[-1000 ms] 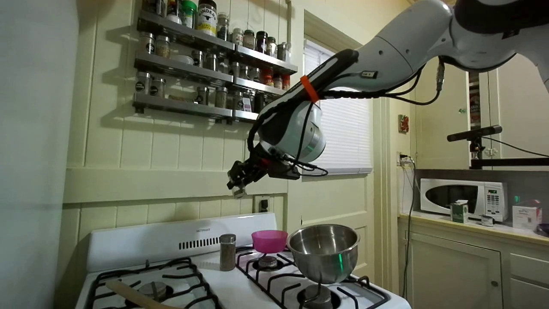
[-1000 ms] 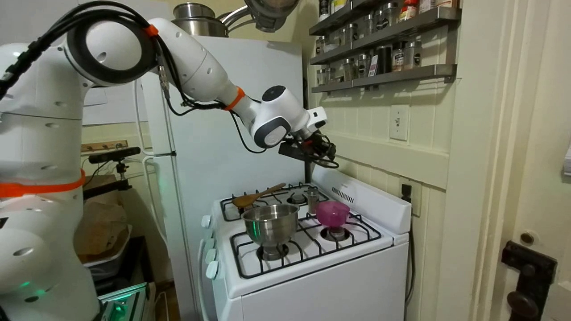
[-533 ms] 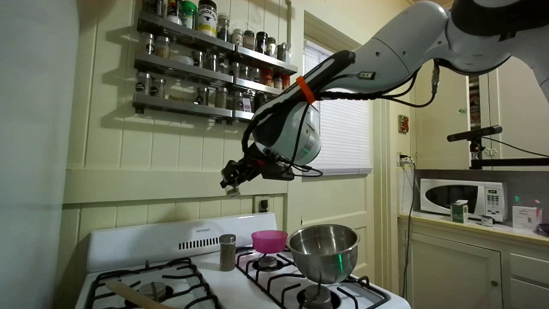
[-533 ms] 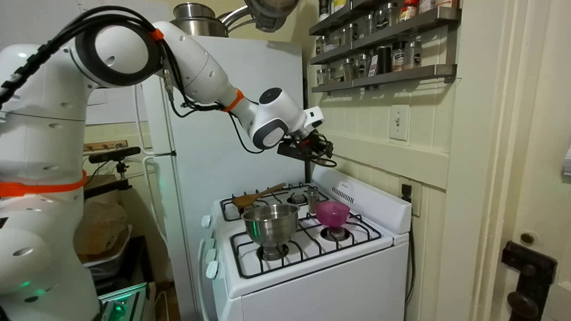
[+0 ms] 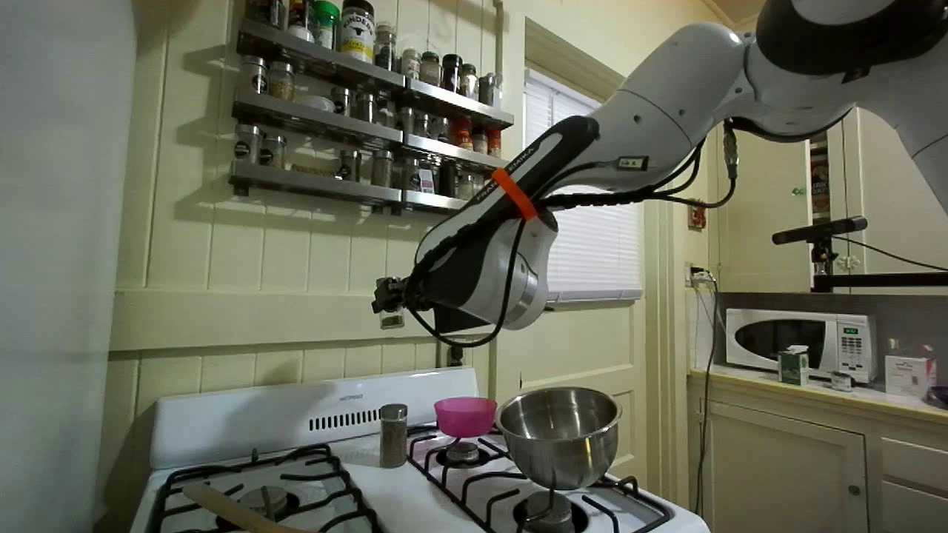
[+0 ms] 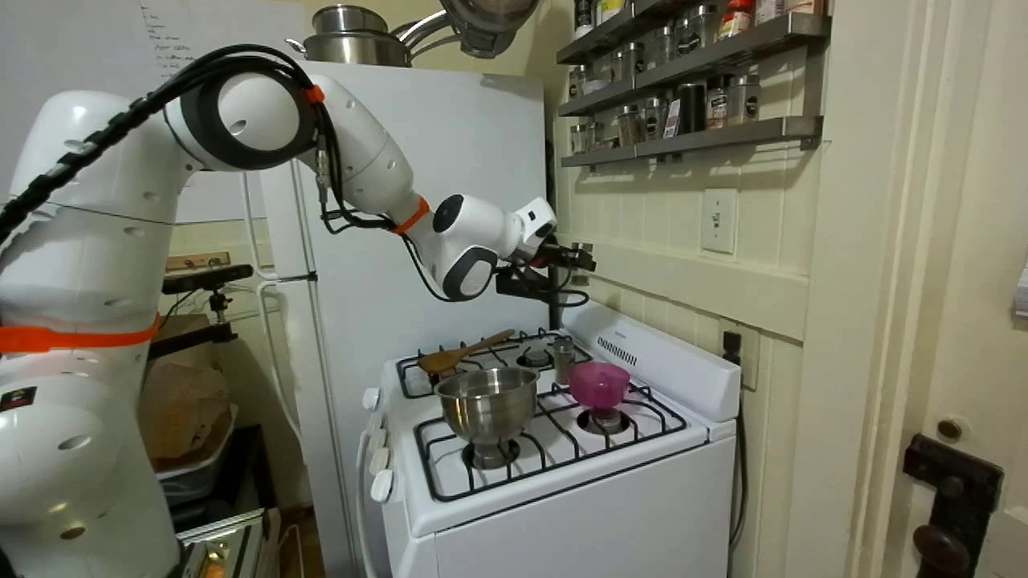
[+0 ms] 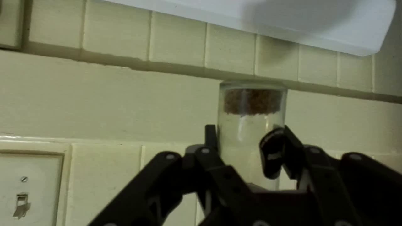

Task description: Remove one bottle from the bottom shelf and put it on the bottle on the stove

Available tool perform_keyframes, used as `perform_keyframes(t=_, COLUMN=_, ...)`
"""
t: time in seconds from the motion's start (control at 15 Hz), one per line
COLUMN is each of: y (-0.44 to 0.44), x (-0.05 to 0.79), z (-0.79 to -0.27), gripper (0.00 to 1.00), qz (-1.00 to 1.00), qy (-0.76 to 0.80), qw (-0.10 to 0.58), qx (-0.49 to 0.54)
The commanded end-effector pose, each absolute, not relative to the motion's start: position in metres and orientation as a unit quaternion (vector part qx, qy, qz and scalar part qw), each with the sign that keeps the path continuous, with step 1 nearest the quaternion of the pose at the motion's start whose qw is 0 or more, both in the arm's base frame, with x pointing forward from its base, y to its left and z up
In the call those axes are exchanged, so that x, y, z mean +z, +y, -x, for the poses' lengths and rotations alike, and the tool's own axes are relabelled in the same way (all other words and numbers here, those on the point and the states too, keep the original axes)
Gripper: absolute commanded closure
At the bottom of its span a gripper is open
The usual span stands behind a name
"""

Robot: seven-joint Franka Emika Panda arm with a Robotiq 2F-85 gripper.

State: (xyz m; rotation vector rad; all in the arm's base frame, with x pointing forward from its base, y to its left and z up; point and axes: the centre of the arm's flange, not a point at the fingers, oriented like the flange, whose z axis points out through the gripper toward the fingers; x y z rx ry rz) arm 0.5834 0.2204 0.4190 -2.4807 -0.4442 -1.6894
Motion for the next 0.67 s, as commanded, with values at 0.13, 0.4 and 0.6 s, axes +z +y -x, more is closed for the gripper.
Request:
perform_keyframes(t=0.13, y=0.236, x=0.388, z=-0.555, gripper=0.75, qz=0.787, qy=-0.105, qw=0.034, qx=-0.607)
perform_keyframes(t=0.4, y=0.235, x=0.386, z=-0.556, gripper=0.50, qz=0.788, qy=-0.107, qw=0.040, qx=-0.605)
perform_keyframes(t=0.6, y=0.235, x=0.385, z=-0.556, gripper=0.50, qz=0.788, qy=-0.105, qw=0.040, qx=-0.606)
